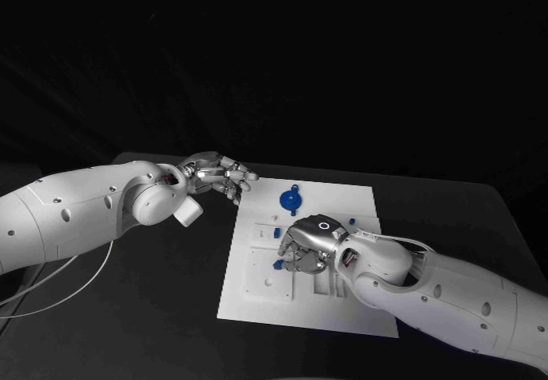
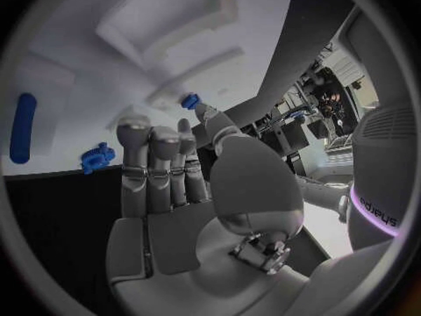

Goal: Assemble the parts on the task board

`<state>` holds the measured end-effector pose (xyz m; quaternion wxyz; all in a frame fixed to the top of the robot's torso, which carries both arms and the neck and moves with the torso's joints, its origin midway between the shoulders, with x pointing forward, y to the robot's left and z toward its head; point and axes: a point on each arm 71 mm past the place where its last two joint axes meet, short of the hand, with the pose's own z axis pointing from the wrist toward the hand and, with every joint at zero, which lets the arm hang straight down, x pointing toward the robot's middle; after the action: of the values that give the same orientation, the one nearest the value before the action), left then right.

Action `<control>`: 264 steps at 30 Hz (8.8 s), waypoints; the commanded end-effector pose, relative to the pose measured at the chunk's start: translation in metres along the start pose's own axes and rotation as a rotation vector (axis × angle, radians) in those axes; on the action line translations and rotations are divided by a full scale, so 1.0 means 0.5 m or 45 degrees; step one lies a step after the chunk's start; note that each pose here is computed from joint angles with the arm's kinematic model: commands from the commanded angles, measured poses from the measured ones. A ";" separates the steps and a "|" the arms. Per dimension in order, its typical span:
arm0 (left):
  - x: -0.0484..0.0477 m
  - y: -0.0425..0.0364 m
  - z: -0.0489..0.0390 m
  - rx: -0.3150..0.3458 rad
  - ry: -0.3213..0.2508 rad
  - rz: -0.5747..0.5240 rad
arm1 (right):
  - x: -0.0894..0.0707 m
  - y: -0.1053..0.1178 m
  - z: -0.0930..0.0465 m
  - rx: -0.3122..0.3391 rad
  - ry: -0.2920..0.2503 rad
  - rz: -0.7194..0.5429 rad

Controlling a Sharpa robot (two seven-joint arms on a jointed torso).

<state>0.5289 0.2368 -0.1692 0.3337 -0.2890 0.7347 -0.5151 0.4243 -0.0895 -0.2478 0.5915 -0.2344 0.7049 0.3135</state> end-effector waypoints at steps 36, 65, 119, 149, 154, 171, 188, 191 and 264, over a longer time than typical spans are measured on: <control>0.005 0.001 0.002 -0.014 0.017 0.006 | 0.027 0.011 0.017 0.011 0.100 -0.021; 0.005 0.004 0.000 -0.029 0.029 0.020 | 0.034 0.019 0.018 0.042 0.061 -0.075; 0.004 0.008 -0.001 -0.060 0.048 0.029 | 0.050 0.023 0.020 0.051 0.058 -0.083; 0.022 0.056 -0.043 -0.331 0.205 0.197 | -0.002 0.022 -0.006 0.065 -0.069 -0.039; 0.041 0.076 -0.051 -0.426 0.274 0.274 | -0.023 0.018 -0.009 0.074 -0.099 -0.034; 0.112 0.085 -0.034 -0.445 0.370 0.336 | -0.082 0.009 -0.004 0.091 -0.190 -0.001; 0.131 0.065 -0.010 -0.293 0.288 0.279 | -0.092 0.019 0.003 0.069 -0.212 0.026; 0.134 0.063 -0.007 -0.280 0.286 0.279 | -0.093 0.021 0.005 0.066 -0.214 0.028; 0.154 0.055 0.007 -0.236 0.342 0.341 | -0.099 0.037 0.020 0.041 -0.205 0.035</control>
<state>0.4839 0.1870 -0.2120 0.2808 -0.1465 0.8522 -0.4164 0.4278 -0.0720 -0.1960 0.6507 -0.1816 0.6594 0.3300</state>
